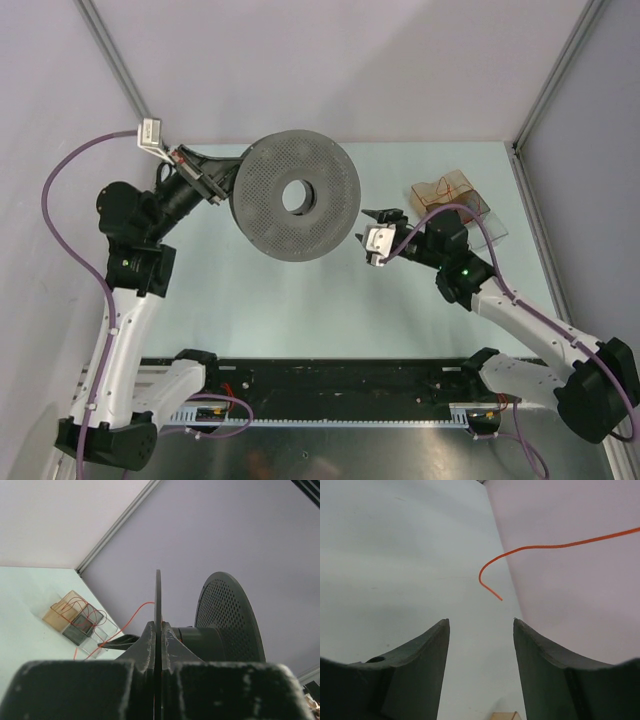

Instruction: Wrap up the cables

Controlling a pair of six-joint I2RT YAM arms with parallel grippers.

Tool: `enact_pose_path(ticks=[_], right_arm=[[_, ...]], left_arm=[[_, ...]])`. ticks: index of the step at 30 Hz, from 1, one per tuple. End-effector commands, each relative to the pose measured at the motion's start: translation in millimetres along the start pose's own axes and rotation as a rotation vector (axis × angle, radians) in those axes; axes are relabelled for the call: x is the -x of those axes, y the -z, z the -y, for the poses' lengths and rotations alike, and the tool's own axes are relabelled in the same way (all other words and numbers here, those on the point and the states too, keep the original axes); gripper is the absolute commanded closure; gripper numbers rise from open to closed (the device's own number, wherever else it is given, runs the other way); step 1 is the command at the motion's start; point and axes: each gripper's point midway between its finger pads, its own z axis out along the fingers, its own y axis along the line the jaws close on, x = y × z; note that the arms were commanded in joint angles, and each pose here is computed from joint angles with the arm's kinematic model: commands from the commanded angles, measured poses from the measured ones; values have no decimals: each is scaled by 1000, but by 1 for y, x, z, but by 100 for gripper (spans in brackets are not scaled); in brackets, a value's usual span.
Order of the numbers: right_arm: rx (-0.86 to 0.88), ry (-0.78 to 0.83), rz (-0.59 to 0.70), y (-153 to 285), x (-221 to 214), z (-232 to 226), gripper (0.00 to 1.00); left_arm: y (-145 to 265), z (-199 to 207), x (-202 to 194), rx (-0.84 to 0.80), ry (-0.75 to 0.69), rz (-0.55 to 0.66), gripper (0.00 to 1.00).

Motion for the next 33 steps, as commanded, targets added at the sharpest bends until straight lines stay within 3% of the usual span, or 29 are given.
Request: enact_pose_path(ticks=[1, 13, 21, 33], right_arm=[[-59, 209, 67, -8, 23, 29, 43], [-14, 333, 133, -30, 28, 18, 45], [84, 342, 164, -37, 24, -5, 59], [79, 330, 163, -45, 18, -6, 55]], left_arm=[[5, 31, 2, -104, -50, 11, 100], [5, 27, -4, -101, -37, -8, 100], [5, 27, -4, -102, -35, -7, 100], [4, 25, -4, -99, -28, -10, 100]])
